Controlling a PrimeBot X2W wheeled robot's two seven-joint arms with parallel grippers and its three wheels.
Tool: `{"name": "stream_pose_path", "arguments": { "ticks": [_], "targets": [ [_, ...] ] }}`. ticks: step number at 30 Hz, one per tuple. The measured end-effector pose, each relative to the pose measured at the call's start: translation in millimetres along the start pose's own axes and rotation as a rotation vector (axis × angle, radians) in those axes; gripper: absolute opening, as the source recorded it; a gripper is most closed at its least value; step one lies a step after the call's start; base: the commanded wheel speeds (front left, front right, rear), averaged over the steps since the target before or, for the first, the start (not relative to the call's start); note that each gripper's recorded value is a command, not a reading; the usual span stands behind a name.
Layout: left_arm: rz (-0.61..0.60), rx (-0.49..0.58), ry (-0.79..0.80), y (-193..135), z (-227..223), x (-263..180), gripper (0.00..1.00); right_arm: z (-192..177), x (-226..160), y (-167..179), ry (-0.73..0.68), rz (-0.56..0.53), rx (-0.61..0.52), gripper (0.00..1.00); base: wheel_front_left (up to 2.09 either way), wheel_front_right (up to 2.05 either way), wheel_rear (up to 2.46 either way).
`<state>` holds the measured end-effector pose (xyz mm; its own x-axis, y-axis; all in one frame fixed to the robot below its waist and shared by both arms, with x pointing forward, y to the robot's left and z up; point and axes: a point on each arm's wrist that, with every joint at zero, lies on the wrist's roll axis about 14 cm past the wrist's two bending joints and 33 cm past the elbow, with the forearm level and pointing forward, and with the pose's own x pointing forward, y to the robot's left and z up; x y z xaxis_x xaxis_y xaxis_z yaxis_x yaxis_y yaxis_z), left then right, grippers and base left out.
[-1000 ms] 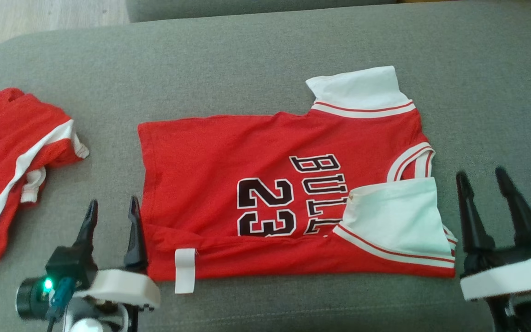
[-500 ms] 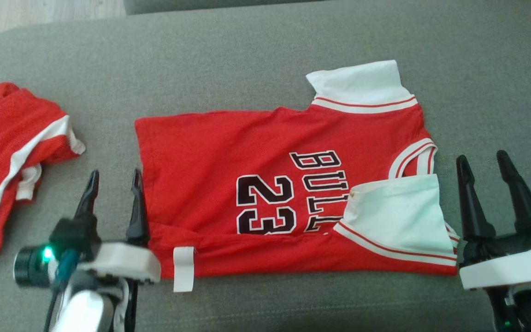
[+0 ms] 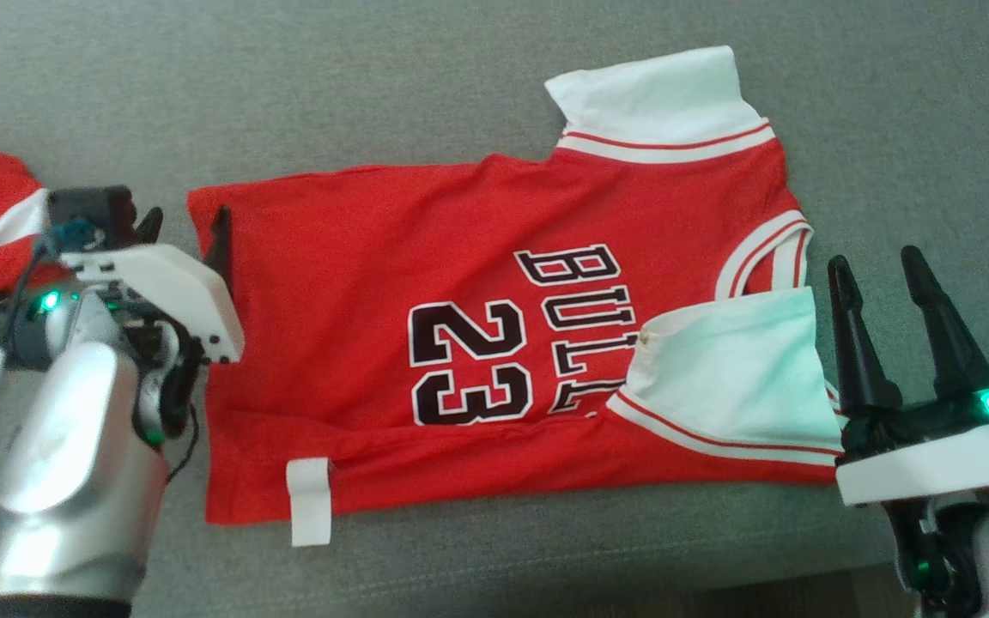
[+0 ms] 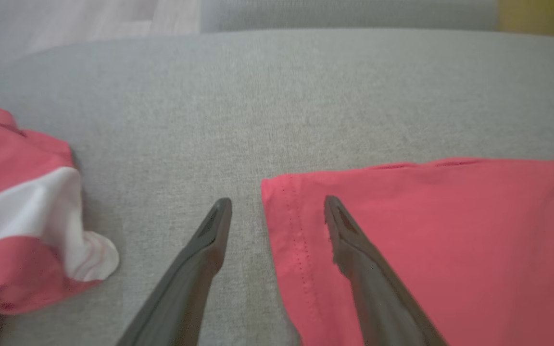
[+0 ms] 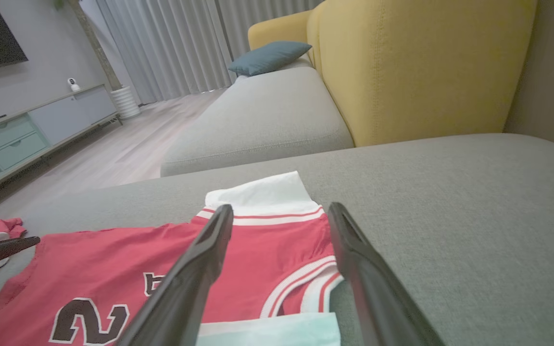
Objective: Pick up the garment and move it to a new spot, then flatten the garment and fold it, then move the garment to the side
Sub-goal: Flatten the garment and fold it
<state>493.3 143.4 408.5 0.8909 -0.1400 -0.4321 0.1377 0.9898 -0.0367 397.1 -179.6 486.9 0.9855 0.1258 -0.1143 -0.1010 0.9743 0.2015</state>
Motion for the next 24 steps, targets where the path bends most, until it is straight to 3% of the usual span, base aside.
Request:
{"name": "stream_pose_path", "arguments": {
  "ticks": [11, 12, 13, 14, 15, 24],
  "targets": [
    [-0.023, -0.054, 0.218, 4.4, -34.5, 24.8, 1.0, -14.9, -6.1, -15.4, 0.035, -0.053, 0.02, 1.0, 0.0, 0.0, 0.0],
    [-0.033, -0.048, 0.232, 3.5, -37.2, 25.5, 0.61, -15.2, -5.1, -16.1, 0.035, -0.055, 0.024, 1.0, 0.0, 0.0, 0.0],
    [-0.037, -0.042, 0.232, 3.5, -36.5, 26.3, 0.42, -15.1, -4.4, -16.4, 0.035, -0.055, 0.023, 1.0, 0.0, 0.0, 0.0],
    [-0.044, -0.033, 0.229, 2.2, -34.6, 27.7, 0.14, -15.0, -2.9, -17.0, 0.034, -0.056, 0.023, 1.0, 0.0, 0.0, 0.0],
    [-0.053, -0.026, 0.228, -0.1, -33.6, 28.8, 0.0, -14.1, -1.5, -18.2, 0.032, -0.058, 0.022, 1.0, 0.0, 0.0, 0.0],
    [-0.062, 0.0, 0.173, -0.6, -29.1, 30.9, 0.0, -14.0, 7.0, -38.4, 0.05, -0.08, 0.001, 1.0, 0.0, 0.0, 0.0]
  ]
}}
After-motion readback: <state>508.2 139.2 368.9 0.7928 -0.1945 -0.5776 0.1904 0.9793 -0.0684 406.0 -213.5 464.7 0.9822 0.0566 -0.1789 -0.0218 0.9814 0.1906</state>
